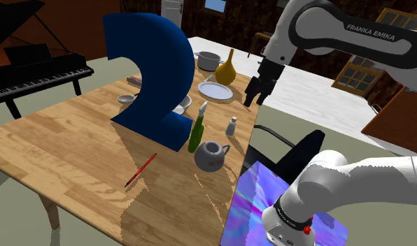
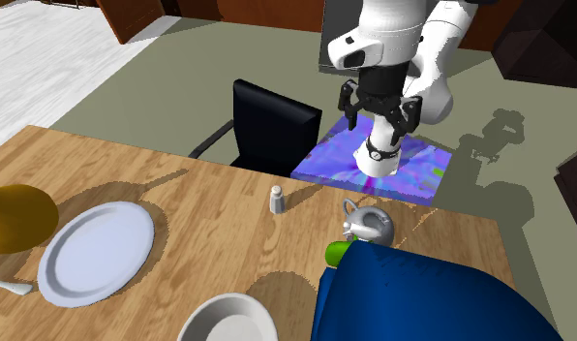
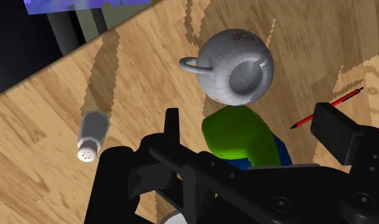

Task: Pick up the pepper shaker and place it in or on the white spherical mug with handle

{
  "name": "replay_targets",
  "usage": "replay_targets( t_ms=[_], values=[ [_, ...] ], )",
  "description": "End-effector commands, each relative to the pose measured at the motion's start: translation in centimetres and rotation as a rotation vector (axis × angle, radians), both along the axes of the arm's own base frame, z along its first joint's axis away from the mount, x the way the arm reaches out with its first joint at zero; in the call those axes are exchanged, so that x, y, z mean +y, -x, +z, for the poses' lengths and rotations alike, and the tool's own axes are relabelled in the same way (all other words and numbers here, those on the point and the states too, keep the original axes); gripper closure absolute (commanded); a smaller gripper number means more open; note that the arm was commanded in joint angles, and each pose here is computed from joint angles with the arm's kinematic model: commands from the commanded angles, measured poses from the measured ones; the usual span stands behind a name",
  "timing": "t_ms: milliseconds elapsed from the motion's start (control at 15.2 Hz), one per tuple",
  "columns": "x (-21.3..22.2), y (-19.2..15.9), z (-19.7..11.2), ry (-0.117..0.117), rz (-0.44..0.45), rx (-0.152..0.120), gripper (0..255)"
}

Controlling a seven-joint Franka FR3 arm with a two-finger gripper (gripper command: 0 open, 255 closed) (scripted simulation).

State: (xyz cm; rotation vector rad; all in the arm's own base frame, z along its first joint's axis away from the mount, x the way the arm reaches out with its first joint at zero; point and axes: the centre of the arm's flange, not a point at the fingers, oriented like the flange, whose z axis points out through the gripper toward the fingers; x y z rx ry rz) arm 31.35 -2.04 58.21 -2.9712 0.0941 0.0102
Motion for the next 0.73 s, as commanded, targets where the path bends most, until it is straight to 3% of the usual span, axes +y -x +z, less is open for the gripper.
replay_targets(
  t_ms=[0, 660],
  values=[
    [0.0, 0.0, 0.0, 0.000, 0.000, 0.000, 0],
    [-6.5, -4.8, -9.4, 0.060, 0.029, -0.043, 0]
  ],
)
